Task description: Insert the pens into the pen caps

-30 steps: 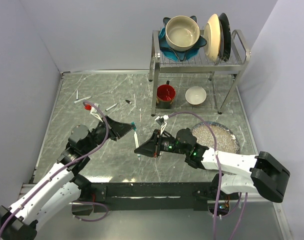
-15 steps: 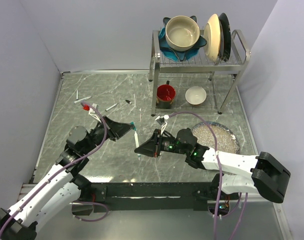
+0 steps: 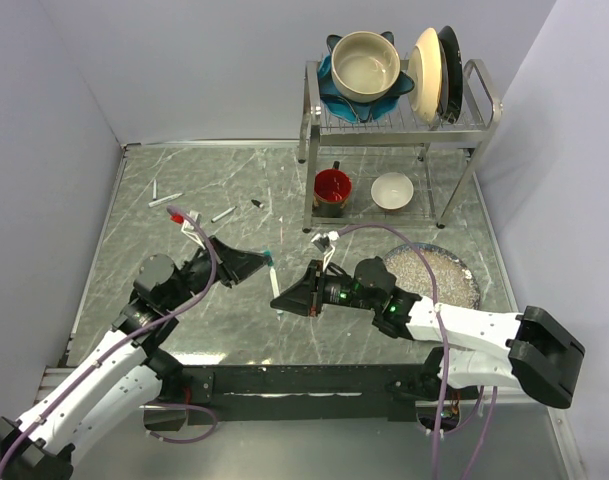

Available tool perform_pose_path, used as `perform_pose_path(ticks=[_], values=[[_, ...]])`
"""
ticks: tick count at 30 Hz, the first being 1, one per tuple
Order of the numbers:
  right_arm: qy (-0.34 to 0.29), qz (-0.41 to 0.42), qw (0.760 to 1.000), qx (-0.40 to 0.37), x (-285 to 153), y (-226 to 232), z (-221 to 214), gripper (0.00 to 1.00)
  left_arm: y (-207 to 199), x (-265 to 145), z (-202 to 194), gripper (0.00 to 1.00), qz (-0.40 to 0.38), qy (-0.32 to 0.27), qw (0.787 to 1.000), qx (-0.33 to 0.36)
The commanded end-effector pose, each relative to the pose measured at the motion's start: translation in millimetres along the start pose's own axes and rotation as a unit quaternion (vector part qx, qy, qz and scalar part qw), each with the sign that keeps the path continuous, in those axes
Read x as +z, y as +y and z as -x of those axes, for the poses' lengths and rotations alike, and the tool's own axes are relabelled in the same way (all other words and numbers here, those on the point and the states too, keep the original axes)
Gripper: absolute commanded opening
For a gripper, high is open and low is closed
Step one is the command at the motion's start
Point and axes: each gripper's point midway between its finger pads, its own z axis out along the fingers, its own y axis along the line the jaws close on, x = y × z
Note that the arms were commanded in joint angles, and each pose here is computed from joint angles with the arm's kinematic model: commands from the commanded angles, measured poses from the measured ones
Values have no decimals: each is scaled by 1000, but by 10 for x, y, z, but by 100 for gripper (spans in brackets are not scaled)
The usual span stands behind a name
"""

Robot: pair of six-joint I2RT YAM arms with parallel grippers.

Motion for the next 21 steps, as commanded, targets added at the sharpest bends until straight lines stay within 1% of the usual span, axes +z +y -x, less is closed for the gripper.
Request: perform_pose_path(ticks=[1, 7, 11, 15, 18, 21], values=[[-42, 26, 998, -36, 6, 274, 304, 0, -56, -52, -112, 1, -24, 24, 999, 22], [-51, 16, 998, -42, -2, 263, 359, 0, -16, -46, -183, 1, -26, 38, 999, 28], [-59, 4, 996, -64, -9, 318, 481, 0, 67, -24, -197, 1, -6, 44, 999, 30], [-70, -13, 995, -74, 4, 323, 592, 0, 18, -34, -185, 1, -14, 42, 999, 29], [-68, -20, 994, -78, 34, 287, 597, 0, -35, -39, -176, 1, -22, 43, 998, 33], [-73, -34, 992, -95, 45, 259, 658, 0, -106, -54, -184, 4, -37, 50, 997, 40]])
